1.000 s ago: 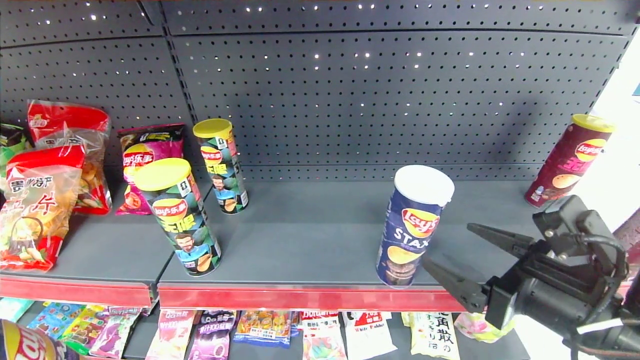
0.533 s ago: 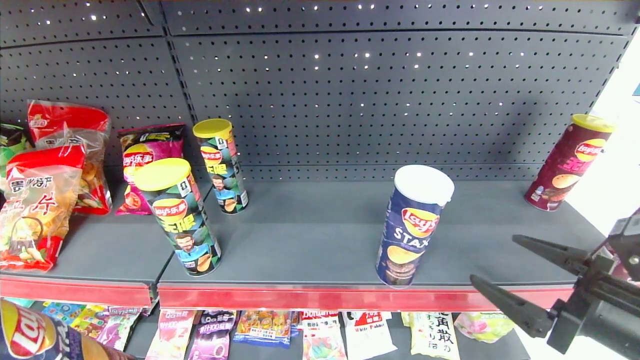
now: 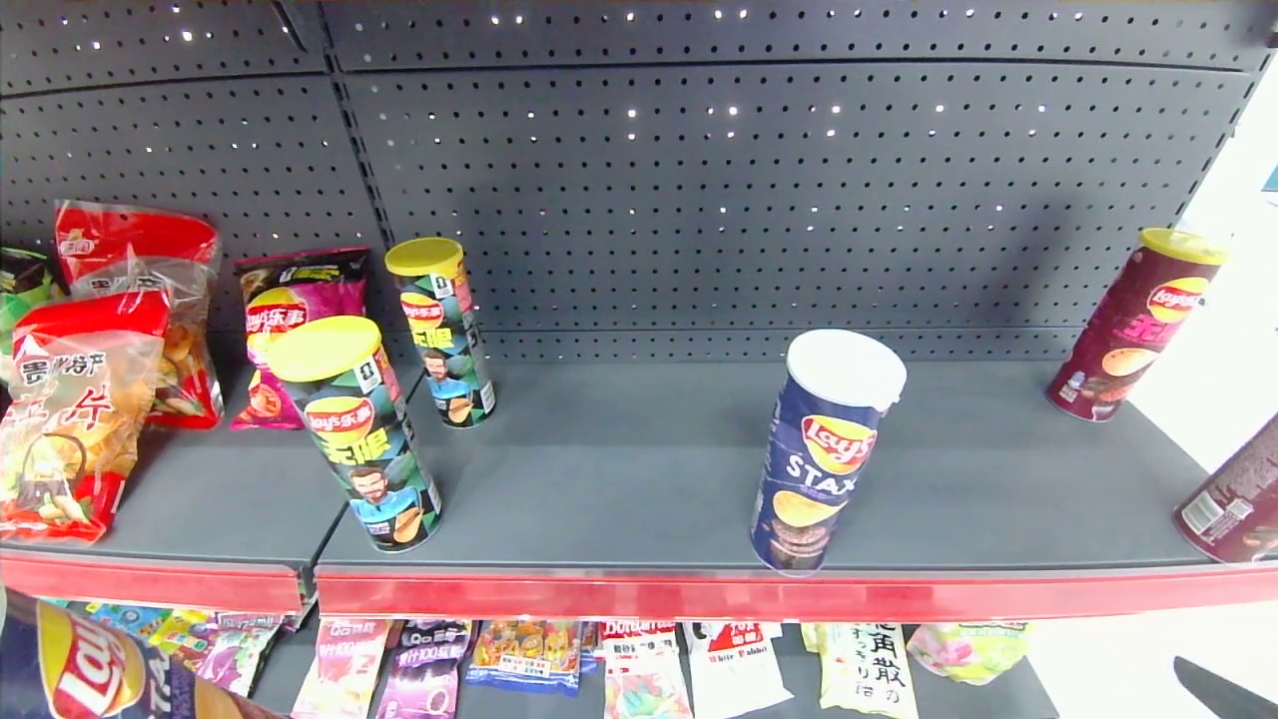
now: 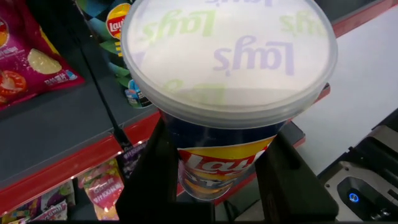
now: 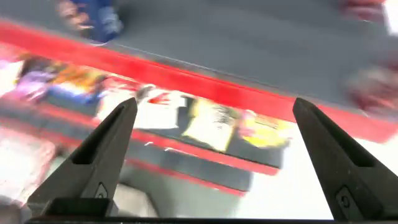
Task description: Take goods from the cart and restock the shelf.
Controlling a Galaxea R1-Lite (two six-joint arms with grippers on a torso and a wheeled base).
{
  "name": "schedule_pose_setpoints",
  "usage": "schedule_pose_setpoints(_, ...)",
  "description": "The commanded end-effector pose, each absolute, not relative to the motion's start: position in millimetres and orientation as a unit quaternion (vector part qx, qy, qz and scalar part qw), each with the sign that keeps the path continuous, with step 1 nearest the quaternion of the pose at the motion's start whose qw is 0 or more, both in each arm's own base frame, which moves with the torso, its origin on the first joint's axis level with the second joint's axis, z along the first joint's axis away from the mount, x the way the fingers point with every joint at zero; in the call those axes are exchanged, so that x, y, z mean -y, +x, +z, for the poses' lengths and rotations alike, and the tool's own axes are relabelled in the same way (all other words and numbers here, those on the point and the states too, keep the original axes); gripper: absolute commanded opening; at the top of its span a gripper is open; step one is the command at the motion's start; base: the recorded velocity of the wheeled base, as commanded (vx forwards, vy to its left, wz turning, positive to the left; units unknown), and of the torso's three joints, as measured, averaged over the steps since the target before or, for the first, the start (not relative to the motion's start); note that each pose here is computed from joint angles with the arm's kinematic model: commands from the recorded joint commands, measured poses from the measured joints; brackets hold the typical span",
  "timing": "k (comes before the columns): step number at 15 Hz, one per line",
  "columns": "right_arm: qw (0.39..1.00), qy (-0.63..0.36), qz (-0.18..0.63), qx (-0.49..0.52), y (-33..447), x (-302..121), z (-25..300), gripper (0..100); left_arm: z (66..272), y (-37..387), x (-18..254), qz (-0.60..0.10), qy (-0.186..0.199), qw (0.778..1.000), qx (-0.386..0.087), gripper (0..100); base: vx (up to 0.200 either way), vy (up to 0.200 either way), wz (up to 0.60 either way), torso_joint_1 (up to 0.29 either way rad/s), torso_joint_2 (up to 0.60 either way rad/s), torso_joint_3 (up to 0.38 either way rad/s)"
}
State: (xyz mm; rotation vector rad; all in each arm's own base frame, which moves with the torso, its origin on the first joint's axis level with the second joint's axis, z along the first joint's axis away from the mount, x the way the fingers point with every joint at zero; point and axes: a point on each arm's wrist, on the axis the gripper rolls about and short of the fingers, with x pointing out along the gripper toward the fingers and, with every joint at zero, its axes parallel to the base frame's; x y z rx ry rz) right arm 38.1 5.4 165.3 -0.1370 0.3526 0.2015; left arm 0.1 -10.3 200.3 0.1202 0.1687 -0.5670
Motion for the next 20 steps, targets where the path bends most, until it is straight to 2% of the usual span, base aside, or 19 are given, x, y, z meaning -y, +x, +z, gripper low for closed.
schedule_pose_setpoints(1, 0.993, -0.070, -0.002, -0.091, -2.8, 0.5, 171.2, 100, 197.5, 0.8, 10.5, -0.284, 0.057, 0.953, -0.088, 0, 0.000, 0.000, 0.00, 0.000, 0.00, 0.000)
schedule_pose_setpoints(4, 0.993, -0.074, -0.050, -0.076, -16.8, 1.6, 148.7, 100, 197.6, -0.2, 10.6, -0.288, 0.055, 0.952, -0.086, 0, 0.000, 0.000, 0.00, 0.000, 0.00, 0.000)
schedule_pose_setpoints(8, 0.995, -0.082, -0.045, -0.047, -30.6, 1.4, 119.2, 100, 196.0, -1.7, 10.5, -0.288, 0.055, 0.952, -0.084, 0, 0.000, 0.000, 0.00, 0.000, 0.00, 0.000)
schedule_pose_setpoints(11, 0.996, -0.073, 0.007, -0.041, -34.6, -0.1, 89.3, 100, 194.3, -3.1, 11.3, -0.309, 0.049, 0.946, -0.083, 0, 0.000, 0.000, 0.00, 0.000, 0.00, 0.000)
schedule_pose_setpoints(14, 0.998, -0.062, 0.021, -0.020, -30.2, -0.7, 86.0, 100, 188.1, -6.9, 11.1, -0.310, 0.041, 0.946, -0.084, 0, 0.000, 0.000, 0.00, 0.000, 0.00, 0.000)
schedule_pose_setpoints(18, 0.999, -0.013, -0.024, -0.024, -29.6, 1.2, 85.5, 100, 182.6, -16.2, 10.4, -0.310, 0.046, 0.947, -0.065, 0, 0.000, 0.000, 0.00, 0.000, 0.00, 0.000)
schedule_pose_setpoints(20, 0.999, -0.024, -0.023, -0.020, -29.1, 1.1, 84.5, 100, 182.5, -16.7, 10.3, -0.310, 0.046, 0.947, -0.064, 0, 0.000, 0.000, 0.00, 0.000, 0.00, 0.000)
